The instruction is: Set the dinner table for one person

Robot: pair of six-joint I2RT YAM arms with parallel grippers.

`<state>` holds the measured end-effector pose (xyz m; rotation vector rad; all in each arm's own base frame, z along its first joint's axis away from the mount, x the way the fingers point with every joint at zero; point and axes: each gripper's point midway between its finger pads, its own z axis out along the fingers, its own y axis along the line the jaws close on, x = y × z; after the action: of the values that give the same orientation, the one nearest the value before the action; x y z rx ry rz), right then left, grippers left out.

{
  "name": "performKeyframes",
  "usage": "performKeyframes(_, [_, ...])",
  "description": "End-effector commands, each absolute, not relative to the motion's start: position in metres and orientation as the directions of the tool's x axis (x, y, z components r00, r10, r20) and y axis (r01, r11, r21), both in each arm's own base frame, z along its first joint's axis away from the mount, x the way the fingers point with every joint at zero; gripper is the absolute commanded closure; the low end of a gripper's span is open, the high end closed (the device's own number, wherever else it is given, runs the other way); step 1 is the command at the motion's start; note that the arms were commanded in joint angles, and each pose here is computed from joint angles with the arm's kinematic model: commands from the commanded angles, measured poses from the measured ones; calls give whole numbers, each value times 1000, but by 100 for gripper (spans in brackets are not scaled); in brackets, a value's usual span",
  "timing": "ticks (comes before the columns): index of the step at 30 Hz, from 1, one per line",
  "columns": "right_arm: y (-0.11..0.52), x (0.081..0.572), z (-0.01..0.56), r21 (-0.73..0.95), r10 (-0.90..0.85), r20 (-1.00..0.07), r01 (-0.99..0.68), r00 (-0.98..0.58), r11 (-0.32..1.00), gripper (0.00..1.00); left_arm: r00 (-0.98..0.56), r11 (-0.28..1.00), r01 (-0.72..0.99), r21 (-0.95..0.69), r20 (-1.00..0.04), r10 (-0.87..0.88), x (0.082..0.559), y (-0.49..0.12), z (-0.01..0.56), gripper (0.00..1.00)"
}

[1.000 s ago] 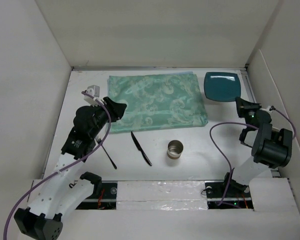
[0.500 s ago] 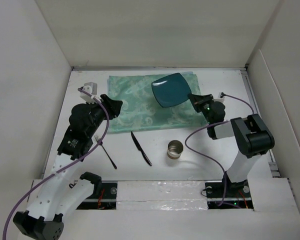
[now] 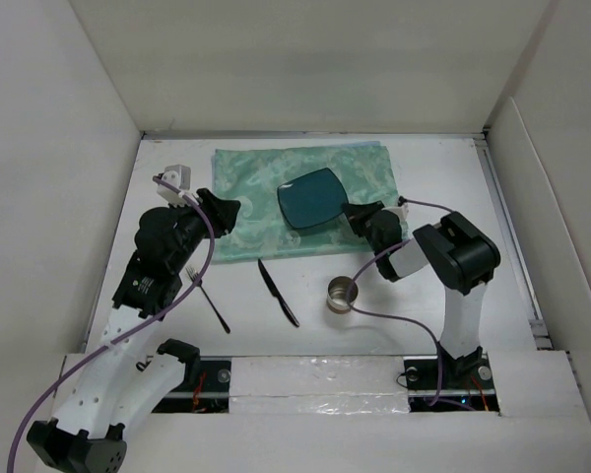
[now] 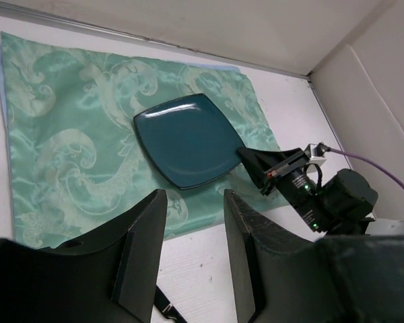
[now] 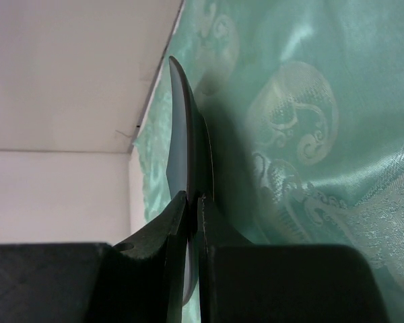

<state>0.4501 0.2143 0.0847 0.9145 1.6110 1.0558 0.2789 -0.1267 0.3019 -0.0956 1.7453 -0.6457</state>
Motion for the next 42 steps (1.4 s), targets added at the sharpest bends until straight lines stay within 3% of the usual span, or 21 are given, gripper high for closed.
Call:
performKeyframes(1, [201,436,290,836,997,-3,-547,-76,-39,100,-249,835,300,-461,-883,-398,279,-127,310,64])
performKeyframes(10, [208,444,259,871,994,35,-484,-103,-81,100,-261,834,300,-463,-881,-395,279,-129,307,64])
performKeyframes(13, [217,436,237,896,992,-13,-442,-129,-46,100,-265,834,300,-463,-880,-394,279,-129,306,64])
performKeyframes(14, [216,433,231,903,992,-17,-428,-129,-40,97,-267,834,299,-463,-880,-393,280,-129,305,64])
performKeyframes(15, [216,426,218,919,990,-25,-393,-136,-30,85,-266,834,299,-463,-880,-393,280,-129,305,64])
performKeyframes(18, [217,418,210,925,982,-78,-381,-169,8,65,-274,836,295,-463,-879,-391,281,-129,304,64])
performKeyframes(24, [212,409,189,940,945,-190,-328,-268,96,44,-272,845,268,-463,-878,-395,284,-126,303,64])
performKeyframes(27, [203,409,184,940,929,-248,-301,-274,163,42,-287,847,259,-464,-874,-391,286,-126,299,63])
performKeyframes(30, [194,411,187,926,903,-318,-298,-288,231,44,-278,850,247,-465,-875,-397,286,-124,301,63])
performKeyframes(34, [191,413,171,865,783,-502,-214,-367,454,48,-250,854,245,-459,-881,-401,282,-119,313,64])
performKeyframes(35, [190,412,175,839,756,-544,-220,-365,498,55,-253,856,243,-457,-881,-399,282,-119,313,66])
performKeyframes(36, [188,413,182,781,698,-624,-249,-351,573,77,-247,853,258,-453,-885,-395,279,-120,319,70])
performKeyframes(37, [182,404,184,751,650,-654,-226,-386,621,90,-250,853,264,-451,-886,-391,277,-120,320,82])
performKeyframes(38, [181,399,190,711,603,-695,-246,-392,659,100,-257,856,266,-443,-888,-380,274,-120,318,88])
performKeyframes(39, [179,394,196,615,501,-779,-301,-377,729,100,-267,858,263,-442,-888,-375,273,-119,313,96])
performKeyframes(40, [185,379,193,573,418,-794,-311,-443,758,100,-265,859,265,-439,-889,-373,269,-118,312,100])
performKeyframes(42, [185,351,221,407,243,-888,-420,-391,811,100,-293,868,249,-429,-888,-354,263,-115,295,100])
